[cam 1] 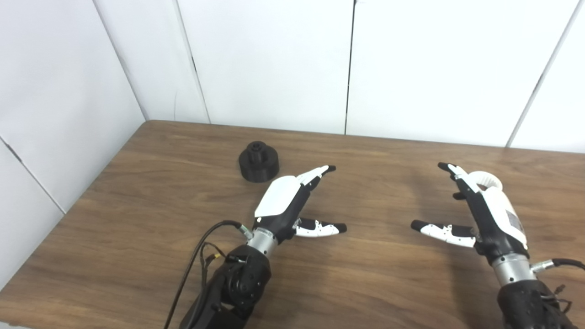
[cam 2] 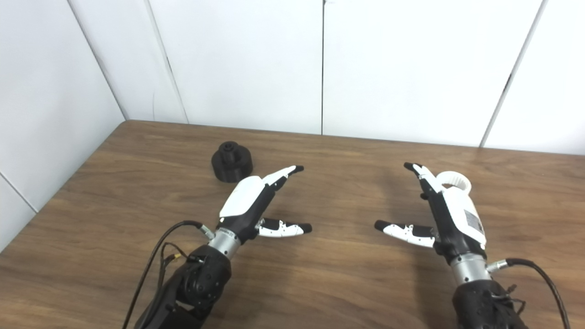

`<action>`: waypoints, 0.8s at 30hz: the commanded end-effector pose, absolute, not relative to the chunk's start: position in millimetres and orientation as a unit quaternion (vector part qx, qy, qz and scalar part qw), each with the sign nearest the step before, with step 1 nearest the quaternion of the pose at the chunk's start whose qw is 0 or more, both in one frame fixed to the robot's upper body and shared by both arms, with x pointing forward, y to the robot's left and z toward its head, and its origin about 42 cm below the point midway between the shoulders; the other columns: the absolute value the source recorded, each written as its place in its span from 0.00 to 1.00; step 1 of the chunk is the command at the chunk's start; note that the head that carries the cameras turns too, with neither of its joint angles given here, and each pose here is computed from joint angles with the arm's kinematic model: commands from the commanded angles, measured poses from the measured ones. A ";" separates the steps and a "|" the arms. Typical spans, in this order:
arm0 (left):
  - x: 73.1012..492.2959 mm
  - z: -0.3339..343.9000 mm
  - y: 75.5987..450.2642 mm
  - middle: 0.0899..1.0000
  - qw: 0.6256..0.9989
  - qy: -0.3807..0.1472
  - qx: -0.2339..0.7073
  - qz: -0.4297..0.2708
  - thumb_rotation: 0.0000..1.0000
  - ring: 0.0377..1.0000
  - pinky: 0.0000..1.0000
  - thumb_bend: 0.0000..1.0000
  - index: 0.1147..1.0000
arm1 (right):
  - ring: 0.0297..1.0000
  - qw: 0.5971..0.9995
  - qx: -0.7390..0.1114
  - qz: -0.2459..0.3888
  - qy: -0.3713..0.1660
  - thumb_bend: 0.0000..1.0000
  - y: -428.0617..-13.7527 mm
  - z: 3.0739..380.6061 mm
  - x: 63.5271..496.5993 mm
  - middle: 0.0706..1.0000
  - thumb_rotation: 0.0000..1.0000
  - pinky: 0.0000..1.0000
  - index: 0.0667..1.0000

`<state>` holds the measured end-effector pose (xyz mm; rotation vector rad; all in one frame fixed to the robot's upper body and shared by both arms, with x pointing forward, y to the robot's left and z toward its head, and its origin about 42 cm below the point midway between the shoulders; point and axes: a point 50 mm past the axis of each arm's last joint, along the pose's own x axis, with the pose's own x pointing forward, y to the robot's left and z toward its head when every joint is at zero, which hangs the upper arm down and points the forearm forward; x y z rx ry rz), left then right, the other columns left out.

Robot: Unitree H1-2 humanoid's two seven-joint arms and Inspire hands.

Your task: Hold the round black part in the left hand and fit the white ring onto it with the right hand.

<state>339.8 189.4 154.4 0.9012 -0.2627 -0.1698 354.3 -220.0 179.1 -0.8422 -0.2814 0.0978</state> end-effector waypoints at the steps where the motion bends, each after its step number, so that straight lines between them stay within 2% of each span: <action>1: 348.6 178.7 190.1 0.91 0.871 -0.176 0.455 -0.049 0.38 0.91 0.78 0.80 0.88 | 0.89 0.896 -0.407 0.036 -0.175 0.80 -219.8 199.3 358.2 0.93 0.39 0.73 0.90; 6: 350.1 180.5 199.1 0.94 0.843 -0.185 0.505 -0.021 0.40 0.99 0.97 0.79 0.88 | 0.88 0.897 -0.402 0.034 -0.180 0.81 -220.2 198.9 359.5 0.93 0.38 0.73 0.89; 13: 354.7 188.4 222.3 0.98 0.811 -0.187 0.553 0.025 0.43 1.00 1.00 0.79 0.87 | 0.88 0.897 -0.402 0.036 -0.179 0.80 -221.8 199.6 361.1 0.93 0.39 0.73 0.90; 19: 362.3 197.2 246.8 0.99 0.805 -0.173 0.565 0.050 0.44 1.00 0.96 0.79 0.87 | 0.89 0.898 -0.402 0.037 -0.177 0.80 -223.3 201.4 362.5 0.93 0.38 0.73 0.90; 24: 366.9 204.4 261.5 1.00 0.801 -0.162 0.571 0.073 0.42 1.00 0.97 0.80 0.87 | 0.90 0.900 -0.398 0.040 -0.174 0.80 -224.1 202.3 363.6 0.94 0.37 0.74 0.90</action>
